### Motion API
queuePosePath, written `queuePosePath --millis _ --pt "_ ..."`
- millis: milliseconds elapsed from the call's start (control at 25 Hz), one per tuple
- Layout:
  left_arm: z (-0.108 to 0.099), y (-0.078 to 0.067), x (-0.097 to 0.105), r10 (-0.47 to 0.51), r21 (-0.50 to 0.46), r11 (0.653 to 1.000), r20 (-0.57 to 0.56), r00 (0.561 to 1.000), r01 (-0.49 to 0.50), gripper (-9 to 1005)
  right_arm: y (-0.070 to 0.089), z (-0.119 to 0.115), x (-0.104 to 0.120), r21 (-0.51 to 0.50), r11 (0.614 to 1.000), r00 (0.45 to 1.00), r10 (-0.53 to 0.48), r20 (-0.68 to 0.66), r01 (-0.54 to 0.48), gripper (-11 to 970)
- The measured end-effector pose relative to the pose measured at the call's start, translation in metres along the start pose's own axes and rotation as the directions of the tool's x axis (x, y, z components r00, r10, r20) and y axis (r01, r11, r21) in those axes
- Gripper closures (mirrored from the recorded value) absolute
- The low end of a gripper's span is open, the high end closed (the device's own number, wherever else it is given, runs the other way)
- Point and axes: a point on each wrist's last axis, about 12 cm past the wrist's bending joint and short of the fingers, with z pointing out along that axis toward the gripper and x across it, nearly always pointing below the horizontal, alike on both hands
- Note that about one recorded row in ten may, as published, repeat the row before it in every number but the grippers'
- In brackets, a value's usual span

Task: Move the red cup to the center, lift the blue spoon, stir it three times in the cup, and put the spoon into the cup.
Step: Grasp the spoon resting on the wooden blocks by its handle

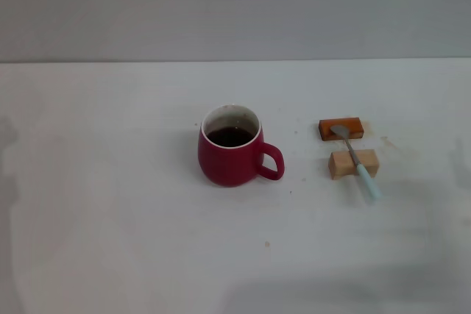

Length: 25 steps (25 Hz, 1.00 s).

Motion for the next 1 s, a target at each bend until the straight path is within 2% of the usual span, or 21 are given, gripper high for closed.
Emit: queuePosePath --millis 120,160,200,240,280,360,400,440,680,760,1000 --pt "0.002 -0.003 -0.001 0.006 0.007 1.000 0.004 1.000 -0.006 824 0.025 -0.015 -0.001 -0.001 1.000 0.999 -0.025 -0.024 0.025 267" --pt "0.003 -0.003 -0.002 0.008 0.009 1.000 0.006 1.000 -0.008 749 0.040 -0.024 -0.001 -0.013 0.999 0.998 -0.051 -0.047 0.051 267" --pt "0.003 -0.003 -0.002 0.008 0.009 1.000 0.006 1.000 -0.008 673 0.040 -0.024 -0.001 -0.013 0.999 0.998 -0.051 -0.047 0.051 268" --pt "0.003 -0.003 -0.003 0.009 0.009 1.000 0.008 1.000 -0.009 598 0.055 -0.033 -0.001 -0.034 0.998 0.996 -0.064 -0.066 0.062 268" --pt "0.004 -0.003 -0.003 0.010 0.010 1.000 0.009 1.000 -0.010 557 0.055 -0.033 -0.001 -0.034 0.998 0.996 -0.064 -0.066 0.062 269" --pt "0.006 -0.003 -0.004 0.019 0.014 1.000 0.015 1.000 -0.019 474 0.070 -0.044 -0.001 -0.061 0.997 0.995 -0.048 -0.085 0.043 269" --pt "0.006 -0.003 -0.004 0.019 0.014 1.000 0.015 1.000 -0.019 432 0.070 -0.044 -0.001 -0.061 0.997 0.995 -0.048 -0.085 0.043 268" --pt "0.006 -0.003 -0.005 0.023 0.016 1.000 0.016 1.000 -0.024 391 0.078 -0.050 -0.001 -0.087 0.996 0.995 -0.034 -0.093 0.026 268" --pt "0.008 -0.001 -0.006 0.046 0.030 0.998 0.024 0.999 -0.046 239 0.094 -0.065 0.001 -0.163 0.987 0.993 -0.021 -0.117 0.002 268" --pt "0.009 0.002 -0.007 0.057 0.032 0.998 0.027 0.998 -0.058 240 0.101 -0.073 0.004 -0.189 0.982 0.988 -0.012 -0.152 -0.017 268" --pt "0.008 0.004 -0.009 0.072 0.033 0.997 0.045 0.996 -0.074 241 0.104 -0.082 0.008 -0.193 0.981 0.980 -0.005 -0.198 -0.033 269"
